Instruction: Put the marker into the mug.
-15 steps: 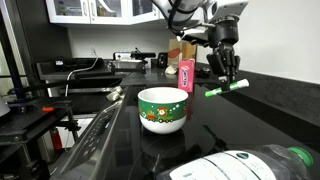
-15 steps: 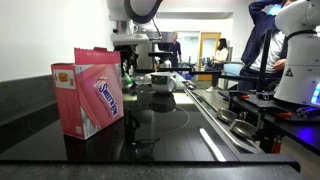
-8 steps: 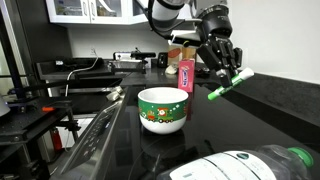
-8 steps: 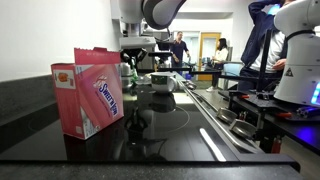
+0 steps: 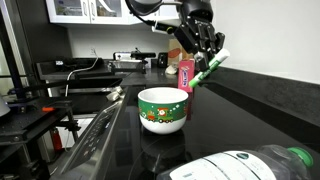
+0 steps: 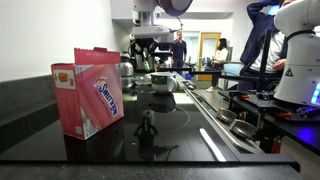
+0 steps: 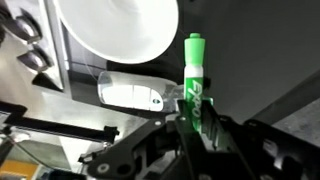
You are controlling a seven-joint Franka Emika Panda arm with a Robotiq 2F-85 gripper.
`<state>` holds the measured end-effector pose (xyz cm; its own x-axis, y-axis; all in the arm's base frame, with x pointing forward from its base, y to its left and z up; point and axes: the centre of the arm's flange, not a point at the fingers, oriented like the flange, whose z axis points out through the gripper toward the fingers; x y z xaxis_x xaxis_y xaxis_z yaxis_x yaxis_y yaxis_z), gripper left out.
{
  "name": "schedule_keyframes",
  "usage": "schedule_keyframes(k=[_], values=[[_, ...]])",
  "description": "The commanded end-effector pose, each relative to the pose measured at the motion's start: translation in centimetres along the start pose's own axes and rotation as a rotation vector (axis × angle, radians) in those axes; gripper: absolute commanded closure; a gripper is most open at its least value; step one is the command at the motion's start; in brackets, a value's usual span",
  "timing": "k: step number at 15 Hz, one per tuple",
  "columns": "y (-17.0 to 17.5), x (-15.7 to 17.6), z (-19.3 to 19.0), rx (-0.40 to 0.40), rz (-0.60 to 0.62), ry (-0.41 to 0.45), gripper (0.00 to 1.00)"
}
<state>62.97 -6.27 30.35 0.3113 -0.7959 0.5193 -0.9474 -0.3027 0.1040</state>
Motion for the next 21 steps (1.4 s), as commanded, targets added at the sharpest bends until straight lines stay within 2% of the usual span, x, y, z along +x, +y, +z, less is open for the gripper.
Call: schedule_keyframes(k=[1, 8, 12, 18, 19, 20, 21], values=[[3.2, -0.7, -1.8, -0.051, 0.03, -0.02, 0.95], [5.5, -3.1, -1.4, -0.135, 0.046, -0.08, 0.95], [5.3, -3.7, 0.6, -0.166, 0.041, -0.097, 0.95], [4.4, -5.4, 2.7, -0.191, -0.022, -0.203, 0.95], [4.3, -5.7, 2.7, -0.189, -0.028, -0.218, 0.55], [4.2, -6.0, 2.6, -0.187, -0.038, -0.239, 0.54], [4.1, -6.2, 2.5, -0.181, -0.038, -0.243, 0.48]])
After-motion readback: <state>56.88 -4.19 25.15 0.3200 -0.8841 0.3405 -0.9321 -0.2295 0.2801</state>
